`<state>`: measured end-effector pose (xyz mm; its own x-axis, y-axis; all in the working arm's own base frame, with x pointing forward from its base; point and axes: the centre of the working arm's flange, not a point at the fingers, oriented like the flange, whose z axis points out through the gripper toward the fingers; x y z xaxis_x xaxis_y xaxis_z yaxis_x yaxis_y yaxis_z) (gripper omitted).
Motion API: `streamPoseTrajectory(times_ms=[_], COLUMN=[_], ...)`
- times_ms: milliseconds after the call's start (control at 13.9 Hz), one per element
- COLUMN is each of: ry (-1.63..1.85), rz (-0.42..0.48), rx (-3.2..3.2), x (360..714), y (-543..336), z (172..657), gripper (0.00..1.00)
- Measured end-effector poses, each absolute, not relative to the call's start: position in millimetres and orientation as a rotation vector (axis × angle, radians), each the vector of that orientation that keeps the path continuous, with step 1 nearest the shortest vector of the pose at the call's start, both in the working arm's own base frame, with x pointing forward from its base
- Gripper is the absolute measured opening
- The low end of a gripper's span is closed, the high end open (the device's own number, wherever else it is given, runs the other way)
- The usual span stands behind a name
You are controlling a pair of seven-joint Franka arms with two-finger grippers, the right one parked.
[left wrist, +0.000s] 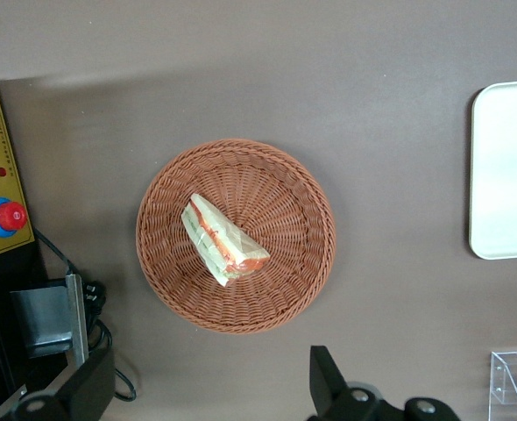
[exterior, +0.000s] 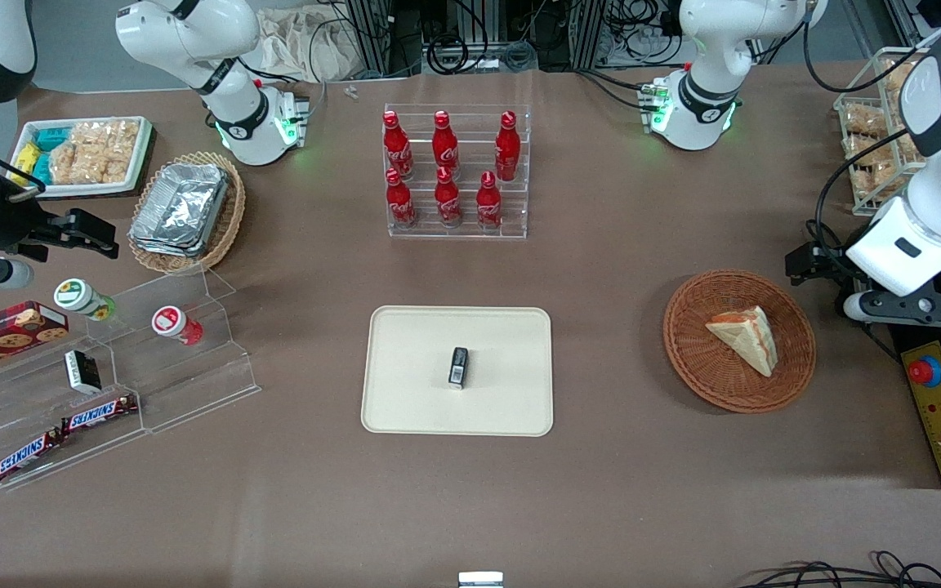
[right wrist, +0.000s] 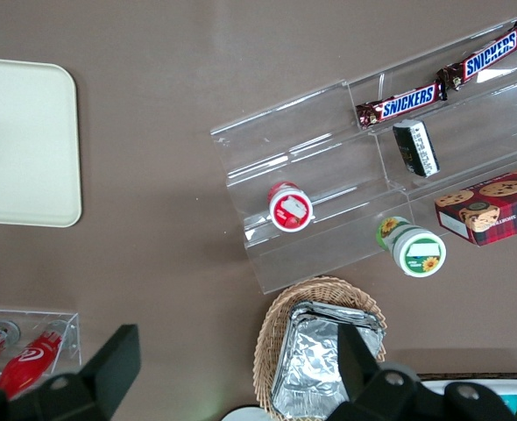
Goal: Place sandwich from basket to tray
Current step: 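Move the left gripper down over the wrapped sandwich in the wicker basket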
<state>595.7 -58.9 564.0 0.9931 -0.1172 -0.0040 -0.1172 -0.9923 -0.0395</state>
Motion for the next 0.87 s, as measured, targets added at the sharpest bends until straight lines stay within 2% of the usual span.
streamPoseTrajectory(times_ms=[361, 505, 649, 866], ry=[0.175, 0.079, -0.117, -0.337], rz=[0.029, 0.067, 0.081, 0.036], rx=[-3.099, -3.105, -3.102, -3.092], x=[599.3, 602.4, 605.9, 605.0], y=[-58.7, -58.9, -60.2, -64.0], z=[556.3, 542.6, 515.0, 460.0], gripper=[1.00, 1.00, 1.00, 1.00])
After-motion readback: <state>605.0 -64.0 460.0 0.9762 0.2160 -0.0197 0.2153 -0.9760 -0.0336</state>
